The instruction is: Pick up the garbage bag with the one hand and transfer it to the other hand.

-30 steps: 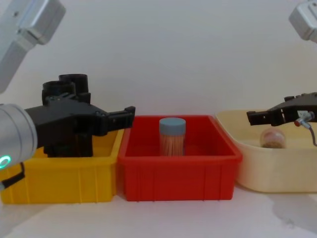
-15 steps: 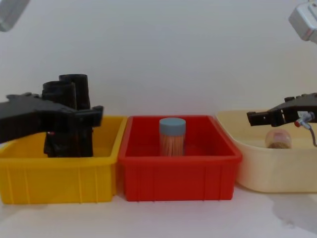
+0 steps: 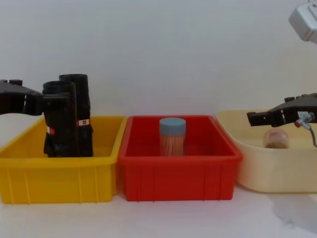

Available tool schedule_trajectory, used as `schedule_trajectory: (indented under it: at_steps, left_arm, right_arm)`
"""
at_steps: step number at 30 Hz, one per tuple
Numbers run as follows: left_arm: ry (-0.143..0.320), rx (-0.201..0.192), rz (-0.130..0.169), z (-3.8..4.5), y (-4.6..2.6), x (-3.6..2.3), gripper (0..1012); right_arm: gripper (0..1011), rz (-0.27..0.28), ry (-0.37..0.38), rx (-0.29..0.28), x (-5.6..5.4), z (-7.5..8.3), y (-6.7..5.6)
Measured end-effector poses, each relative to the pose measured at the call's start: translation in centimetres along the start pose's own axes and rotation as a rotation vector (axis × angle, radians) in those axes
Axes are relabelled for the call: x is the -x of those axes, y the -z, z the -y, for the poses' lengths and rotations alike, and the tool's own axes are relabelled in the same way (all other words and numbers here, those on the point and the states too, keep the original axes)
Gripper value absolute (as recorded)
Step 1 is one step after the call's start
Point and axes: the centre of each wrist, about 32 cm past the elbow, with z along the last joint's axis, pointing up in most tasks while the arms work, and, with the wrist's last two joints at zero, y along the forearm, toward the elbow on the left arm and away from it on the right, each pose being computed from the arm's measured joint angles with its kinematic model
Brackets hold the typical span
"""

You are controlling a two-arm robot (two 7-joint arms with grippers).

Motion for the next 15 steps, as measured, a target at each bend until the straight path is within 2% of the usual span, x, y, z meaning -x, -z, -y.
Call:
schedule_trajectory:
  at_steps: [4,7,9,12,15]
  left_arm:
    - [0.012,-0.014,-0.003,0.97,-0.13,-1.16,1001]
    - [0.019,-0.016,-0.006,1.32,-0.20,-1.50,1001]
    - [0.036,-0.024,-0.015,1.99,-0.15,-2.09,1001]
    - [0.046,-0.029,-0.023,2.58,-0.12,-2.54,1001]
    - [0.075,-0.036,-0.042,3.49,-0.01,-3.07,1001]
  right_arm:
    - [999,0.000,0.000,0.000,0.0,0.0,0.0]
    - [999,0.000,0.000,0.000,0.0,0.0,0.0]
    - [999,0.000,0.000,0.000,0.0,0.0,0.0]
    - [999,0.000,0.000,0.000,0.0,0.0,0.0]
    - [999,0.000,0.000,0.000,0.0,0.0,0.0]
